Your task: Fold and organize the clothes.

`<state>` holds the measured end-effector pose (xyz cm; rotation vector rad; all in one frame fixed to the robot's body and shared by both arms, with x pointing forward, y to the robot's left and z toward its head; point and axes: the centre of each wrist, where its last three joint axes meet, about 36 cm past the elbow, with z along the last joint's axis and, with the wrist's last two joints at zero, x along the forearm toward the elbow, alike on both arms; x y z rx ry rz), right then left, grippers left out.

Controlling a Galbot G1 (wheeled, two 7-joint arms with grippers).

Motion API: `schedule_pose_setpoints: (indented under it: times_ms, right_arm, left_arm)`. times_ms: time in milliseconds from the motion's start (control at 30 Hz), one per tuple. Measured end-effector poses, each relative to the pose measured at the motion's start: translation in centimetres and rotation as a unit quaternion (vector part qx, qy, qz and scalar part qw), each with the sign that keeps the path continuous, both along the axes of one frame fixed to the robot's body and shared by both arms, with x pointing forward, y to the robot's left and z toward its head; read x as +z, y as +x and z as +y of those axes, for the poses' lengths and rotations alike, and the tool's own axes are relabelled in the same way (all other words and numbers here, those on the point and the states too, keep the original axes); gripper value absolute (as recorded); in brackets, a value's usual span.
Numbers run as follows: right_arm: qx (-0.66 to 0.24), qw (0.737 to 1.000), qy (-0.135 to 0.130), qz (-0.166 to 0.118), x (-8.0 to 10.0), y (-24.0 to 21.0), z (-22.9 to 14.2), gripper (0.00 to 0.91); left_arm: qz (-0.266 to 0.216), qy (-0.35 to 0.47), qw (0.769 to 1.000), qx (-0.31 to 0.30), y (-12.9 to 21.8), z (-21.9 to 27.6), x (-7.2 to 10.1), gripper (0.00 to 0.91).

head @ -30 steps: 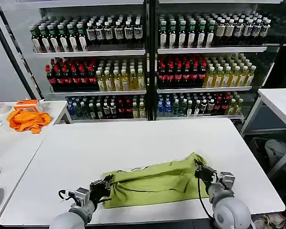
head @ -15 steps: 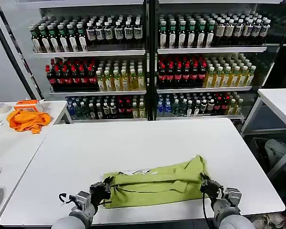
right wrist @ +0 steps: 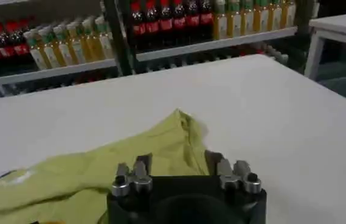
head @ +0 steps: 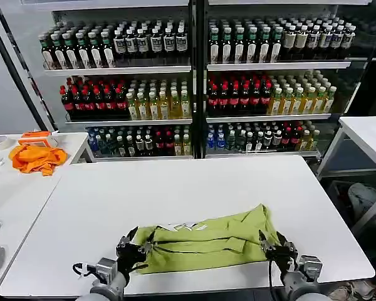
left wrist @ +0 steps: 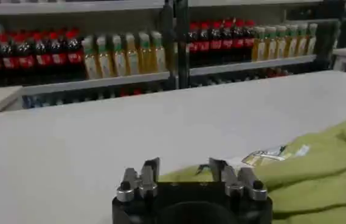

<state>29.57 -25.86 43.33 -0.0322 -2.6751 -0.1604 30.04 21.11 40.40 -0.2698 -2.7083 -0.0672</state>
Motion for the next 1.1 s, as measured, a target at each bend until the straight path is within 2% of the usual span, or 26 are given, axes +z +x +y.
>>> schedule_pose_setpoints:
  times_ms: [267,667,700,733,800,833,900,1100]
  right_arm:
    - [-0.004,1.0,-0.004,0.001,0.1,-1.2,0.2,0.907]
    - [-0.009,1.0,-0.005,0.001,0.2,-2.2,0.3,0.907]
    - [-0.009,1.0,-0.005,0.001,0.2,-2.2,0.3,0.907]
    - [-0.009,1.0,-0.004,0.001,0.3,-2.3,0.4,0.907]
    - [-0.01,1.0,-0.004,0.0,0.3,-2.3,0.4,0.907]
    - [-0.01,1.0,-0.003,0.0,0.3,-2.4,0.5,0.907]
    - [-0.011,1.0,-0.003,-0.001,0.4,-2.4,0.5,0.907]
    - [-0.012,1.0,-0.003,-0.001,0.4,-2.5,0.6,0.907]
  left_arm:
    - [0.008,-0.022,0.999,0.043,-1.0,-2.5,-0.9,0.907]
    - [0.021,-0.03,0.994,0.104,-0.1,-4.5,-3.0,0.907]
    - [0.024,-0.029,0.993,0.108,-0.1,-4.6,-3.2,0.816]
    - [0.026,-0.029,0.993,0.11,-0.1,-4.7,-3.3,0.625]
    - [0.029,-0.029,0.993,0.114,-0.2,-4.9,-3.6,0.413]
    - [0.029,-0.029,0.992,0.115,-0.3,-5.1,-3.7,0.171]
    - [0.028,-0.029,0.992,0.118,-0.3,-5.2,-3.8,0.06]
    - [0.029,-0.037,0.991,0.122,-0.6,-5.5,-4.1,0.03]
